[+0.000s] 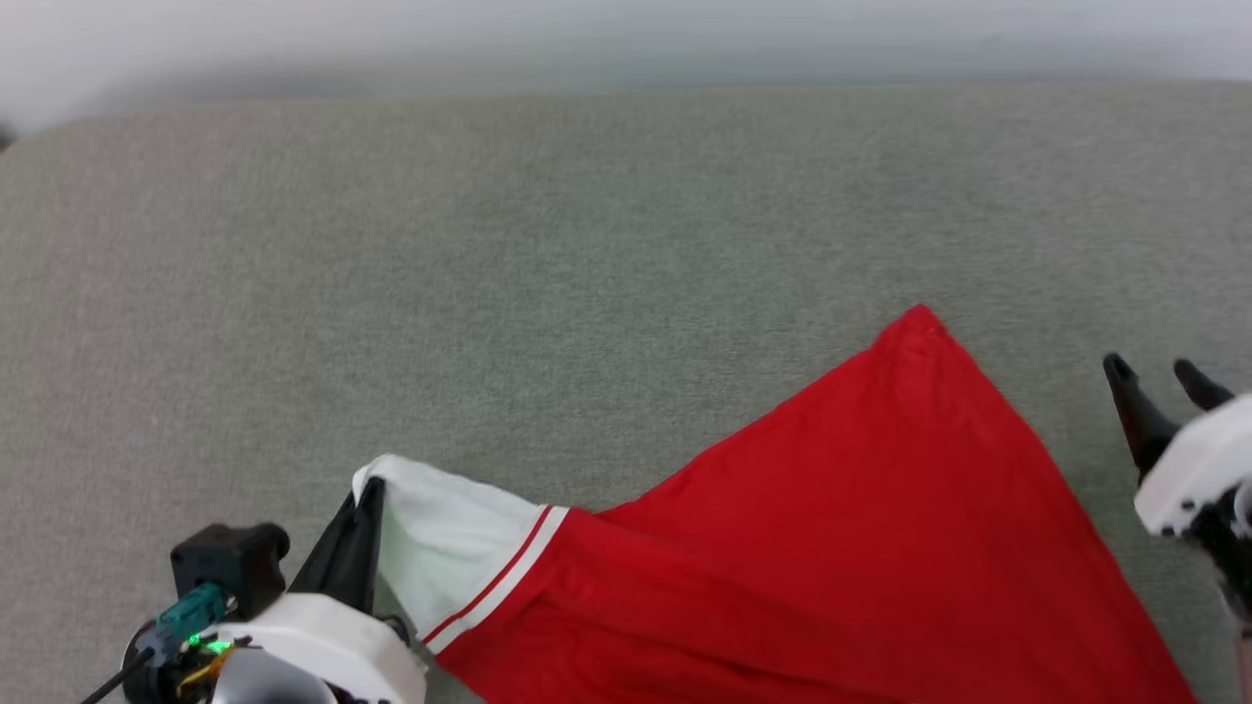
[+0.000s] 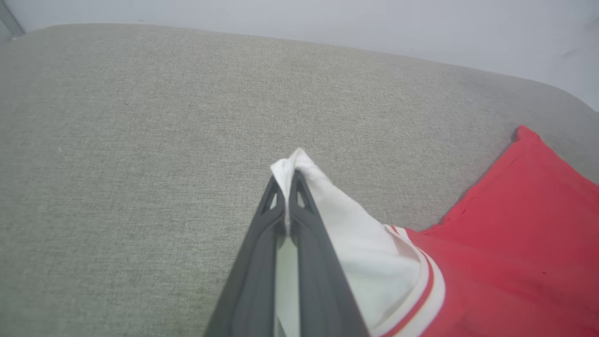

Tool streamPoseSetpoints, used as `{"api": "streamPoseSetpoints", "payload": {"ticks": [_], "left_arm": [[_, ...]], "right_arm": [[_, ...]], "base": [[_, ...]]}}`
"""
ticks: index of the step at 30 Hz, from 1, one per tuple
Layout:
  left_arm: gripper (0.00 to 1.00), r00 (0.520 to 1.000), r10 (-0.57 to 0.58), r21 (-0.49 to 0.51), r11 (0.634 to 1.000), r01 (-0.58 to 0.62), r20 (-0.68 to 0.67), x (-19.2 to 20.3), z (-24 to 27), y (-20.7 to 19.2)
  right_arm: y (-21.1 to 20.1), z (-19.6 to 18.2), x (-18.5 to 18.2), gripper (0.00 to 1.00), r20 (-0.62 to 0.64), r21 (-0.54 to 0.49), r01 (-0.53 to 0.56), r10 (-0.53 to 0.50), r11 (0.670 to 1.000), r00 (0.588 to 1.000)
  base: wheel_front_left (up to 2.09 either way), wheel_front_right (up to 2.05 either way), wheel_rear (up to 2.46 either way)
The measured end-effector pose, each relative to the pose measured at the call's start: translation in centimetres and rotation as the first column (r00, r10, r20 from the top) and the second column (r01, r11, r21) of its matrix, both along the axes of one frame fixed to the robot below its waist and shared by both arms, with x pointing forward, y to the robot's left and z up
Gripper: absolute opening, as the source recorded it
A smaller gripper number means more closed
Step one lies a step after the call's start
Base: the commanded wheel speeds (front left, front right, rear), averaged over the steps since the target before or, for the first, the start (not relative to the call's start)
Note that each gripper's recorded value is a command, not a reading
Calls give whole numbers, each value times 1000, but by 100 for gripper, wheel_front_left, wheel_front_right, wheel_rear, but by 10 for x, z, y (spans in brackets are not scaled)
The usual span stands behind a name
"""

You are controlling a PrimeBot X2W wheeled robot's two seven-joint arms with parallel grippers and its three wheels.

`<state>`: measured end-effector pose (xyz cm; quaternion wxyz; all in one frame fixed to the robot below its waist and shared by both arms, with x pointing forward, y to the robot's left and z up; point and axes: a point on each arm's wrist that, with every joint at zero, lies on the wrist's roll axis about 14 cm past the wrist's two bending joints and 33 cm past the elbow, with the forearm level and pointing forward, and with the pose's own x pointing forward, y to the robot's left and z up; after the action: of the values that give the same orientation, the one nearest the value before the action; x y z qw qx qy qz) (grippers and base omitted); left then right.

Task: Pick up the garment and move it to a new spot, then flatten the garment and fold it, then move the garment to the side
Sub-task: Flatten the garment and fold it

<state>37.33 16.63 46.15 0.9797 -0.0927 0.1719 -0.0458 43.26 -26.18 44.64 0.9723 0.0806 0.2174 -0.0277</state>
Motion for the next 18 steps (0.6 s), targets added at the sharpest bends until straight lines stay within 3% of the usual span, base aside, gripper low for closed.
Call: {"api": "streamPoseSetpoints", "payload": {"ticks": [5,11,18], "left_arm": [[0,1000,3,-8,1000,-3,20,12,-1,1],[0,1000,20,-18,1000,-20,13,21,-11,5],[0,999,49,-26,998,-50,-21,25,-29,12]], "right_arm": [[39,-21,40,100,-214,-1,-184,179,983,960],[80,-46,59,100,-445,46,-334,319,941,837],[104,-82,60,100,-600,93,-406,377,909,706]], "base": [[0,0,0],[0,0,0],[0,0,0]]}}
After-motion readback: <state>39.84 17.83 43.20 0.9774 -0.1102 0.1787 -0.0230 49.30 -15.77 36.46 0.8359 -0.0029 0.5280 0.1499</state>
